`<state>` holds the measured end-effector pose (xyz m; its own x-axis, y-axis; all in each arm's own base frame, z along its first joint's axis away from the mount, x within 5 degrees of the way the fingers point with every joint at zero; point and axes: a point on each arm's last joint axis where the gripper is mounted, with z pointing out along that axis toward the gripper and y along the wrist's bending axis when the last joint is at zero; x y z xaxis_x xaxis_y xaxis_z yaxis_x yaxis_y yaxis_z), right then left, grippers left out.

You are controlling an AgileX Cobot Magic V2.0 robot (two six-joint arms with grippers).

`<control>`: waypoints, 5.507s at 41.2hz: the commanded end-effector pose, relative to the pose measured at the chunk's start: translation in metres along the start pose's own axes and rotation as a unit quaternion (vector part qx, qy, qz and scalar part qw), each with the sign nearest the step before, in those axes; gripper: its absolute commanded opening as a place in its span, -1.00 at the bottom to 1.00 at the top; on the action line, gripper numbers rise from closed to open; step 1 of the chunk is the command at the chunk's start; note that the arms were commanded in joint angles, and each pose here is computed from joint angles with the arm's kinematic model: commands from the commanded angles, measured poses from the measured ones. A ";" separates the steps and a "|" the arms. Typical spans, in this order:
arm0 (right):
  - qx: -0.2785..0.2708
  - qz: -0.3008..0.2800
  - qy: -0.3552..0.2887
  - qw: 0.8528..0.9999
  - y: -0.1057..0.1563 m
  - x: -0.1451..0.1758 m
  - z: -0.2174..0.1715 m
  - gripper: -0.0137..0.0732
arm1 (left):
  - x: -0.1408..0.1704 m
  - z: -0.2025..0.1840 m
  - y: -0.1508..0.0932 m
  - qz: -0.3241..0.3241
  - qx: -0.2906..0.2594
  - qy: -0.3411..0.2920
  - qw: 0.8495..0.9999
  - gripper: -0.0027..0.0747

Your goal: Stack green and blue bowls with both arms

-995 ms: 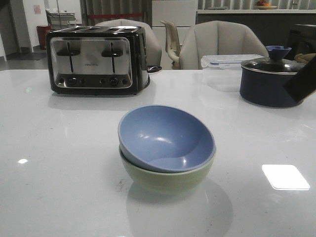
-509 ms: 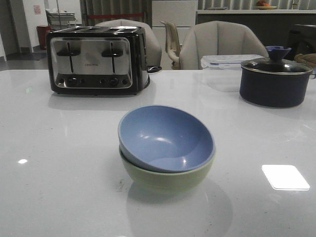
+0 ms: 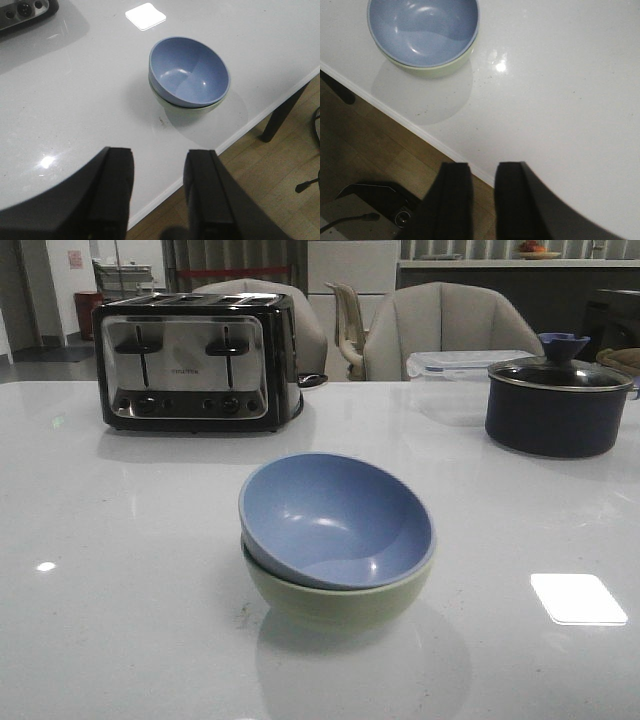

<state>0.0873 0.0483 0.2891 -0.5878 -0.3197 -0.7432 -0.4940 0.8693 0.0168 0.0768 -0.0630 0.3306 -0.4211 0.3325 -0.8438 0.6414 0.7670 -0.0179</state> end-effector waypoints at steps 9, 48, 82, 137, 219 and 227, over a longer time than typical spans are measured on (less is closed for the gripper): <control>0.001 0.010 -0.046 0.999 0.000 -0.012 -0.006 -0.61 | -0.015 -0.005 0.000 0.001 0.000 -0.055 0.999 -0.66; 0.001 0.010 -0.045 0.999 0.000 -0.012 -0.006 -0.61 | 0.016 -0.032 0.016 -0.027 -0.132 -0.191 0.972 -0.67; 0.001 0.010 -0.044 0.999 0.000 -0.012 -0.006 -0.61 | 0.133 0.021 0.032 -0.069 -0.282 -0.313 0.904 -0.67; 0.001 0.010 -0.044 0.999 0.000 -0.012 -0.006 -0.61 | 0.128 0.017 0.032 -0.065 -0.281 -0.351 0.891 -0.67; 0.245 0.075 -0.390 0.885 -0.027 0.097 0.017 -0.61 | 0.128 0.017 0.032 -0.065 -0.281 -0.351 0.891 -0.67; 0.245 0.075 -0.390 0.885 -0.027 0.097 0.017 -0.61 | 0.128 0.017 0.032 -0.065 -0.281 -0.351 0.891 -0.67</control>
<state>0.0568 0.0006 0.1957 -0.0247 -0.0028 -0.9997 -0.0061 1.0000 -0.0027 0.0557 -0.0058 0.2112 0.0752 -0.0345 -0.9966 0.1052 0.9941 -0.0265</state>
